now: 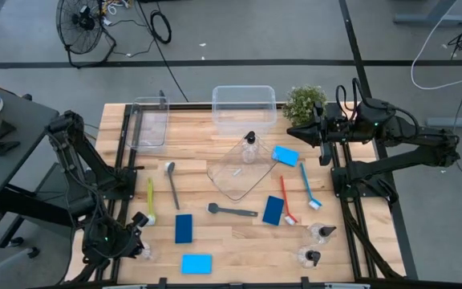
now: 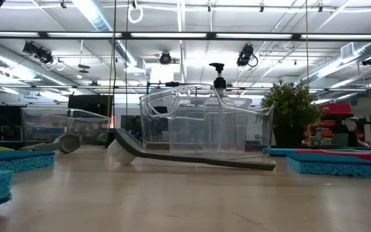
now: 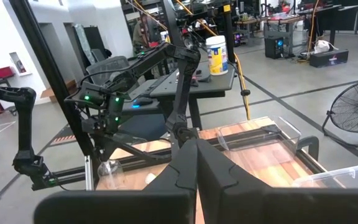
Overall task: Pick & Place Kitchen Sink Supplies
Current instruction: Put the dishwashing liquid dispenser into the right transparent bin
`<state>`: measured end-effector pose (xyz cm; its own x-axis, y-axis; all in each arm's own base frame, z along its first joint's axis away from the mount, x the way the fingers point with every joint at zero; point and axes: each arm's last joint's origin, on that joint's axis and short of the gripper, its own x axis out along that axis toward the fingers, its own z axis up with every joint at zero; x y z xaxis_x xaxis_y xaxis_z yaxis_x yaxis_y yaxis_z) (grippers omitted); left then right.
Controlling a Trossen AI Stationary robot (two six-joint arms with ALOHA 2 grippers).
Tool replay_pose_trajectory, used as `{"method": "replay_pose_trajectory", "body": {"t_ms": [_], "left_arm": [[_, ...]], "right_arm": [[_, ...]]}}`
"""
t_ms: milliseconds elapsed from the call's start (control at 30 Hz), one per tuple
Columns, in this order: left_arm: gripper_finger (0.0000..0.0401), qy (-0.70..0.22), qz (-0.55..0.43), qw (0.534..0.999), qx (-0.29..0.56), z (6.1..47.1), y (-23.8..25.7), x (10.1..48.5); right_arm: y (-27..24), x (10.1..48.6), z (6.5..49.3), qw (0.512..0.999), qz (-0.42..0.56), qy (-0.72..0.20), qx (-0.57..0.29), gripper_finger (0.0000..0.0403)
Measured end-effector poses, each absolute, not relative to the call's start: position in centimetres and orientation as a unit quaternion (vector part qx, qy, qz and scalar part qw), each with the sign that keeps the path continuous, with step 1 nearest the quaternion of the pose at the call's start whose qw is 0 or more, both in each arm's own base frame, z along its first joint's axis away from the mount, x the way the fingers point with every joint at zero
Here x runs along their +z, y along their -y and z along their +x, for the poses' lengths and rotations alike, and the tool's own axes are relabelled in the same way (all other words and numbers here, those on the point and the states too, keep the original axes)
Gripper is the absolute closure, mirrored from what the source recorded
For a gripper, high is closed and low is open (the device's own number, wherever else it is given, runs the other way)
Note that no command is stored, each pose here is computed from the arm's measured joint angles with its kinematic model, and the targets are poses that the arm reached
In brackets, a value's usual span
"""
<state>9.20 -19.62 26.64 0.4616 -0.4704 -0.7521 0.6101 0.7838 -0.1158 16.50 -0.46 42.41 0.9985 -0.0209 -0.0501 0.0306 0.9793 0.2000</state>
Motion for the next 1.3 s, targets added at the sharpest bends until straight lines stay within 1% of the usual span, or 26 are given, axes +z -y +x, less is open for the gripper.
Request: {"method": "replay_pose_trajectory", "body": {"t_ms": [100, 300, 467, 700, 867, 1100, 1300], "left_arm": [[0.0260, -0.411, 0.086, 0.851, -0.316, 9.2, 19.6, 26.6], [0.0247, -0.413, 0.084, 0.850, -0.315, 9.3, 19.5, 26.6], [0.0260, -0.418, 0.076, 0.848, -0.316, 9.7, 19.3, 26.7], [0.0260, -0.424, 0.065, 0.848, -0.311, 10.3, 18.7, 26.9], [0.0260, -0.422, 0.047, 0.851, -0.307, 10.9, 18.2, 28.2], [0.0260, -0.435, 0.055, 0.858, -0.267, 12.2, 16.7, 29.9], [0.0260, -0.428, 0.055, 0.873, -0.230, 14.0, 15.0, 31.3]], "right_arm": [[0.5, 42.4, 16.5, 0.995, 0.101, -0.024, -0.013, 0.0396], [0.5, 42.4, 16.5, 0.995, 0.101, -0.024, -0.013, 0.0396], [0.5, 42.4, 16.5, 0.995, 0.101, -0.024, -0.015, 0.0396], [0.5, 42.4, 16.5, 0.995, 0.101, -0.023, -0.014, 0.0396], [0.5, 42.4, 16.5, 0.996, 0.087, -0.023, -0.014, 0.0396], [0.5, 42.4, 16.5, 0.997, 0.078, -0.023, -0.012, 0.0396], [0.5, 42.4, 16.5, 0.997, 0.073, -0.023, -0.012, 0.0396]]}}
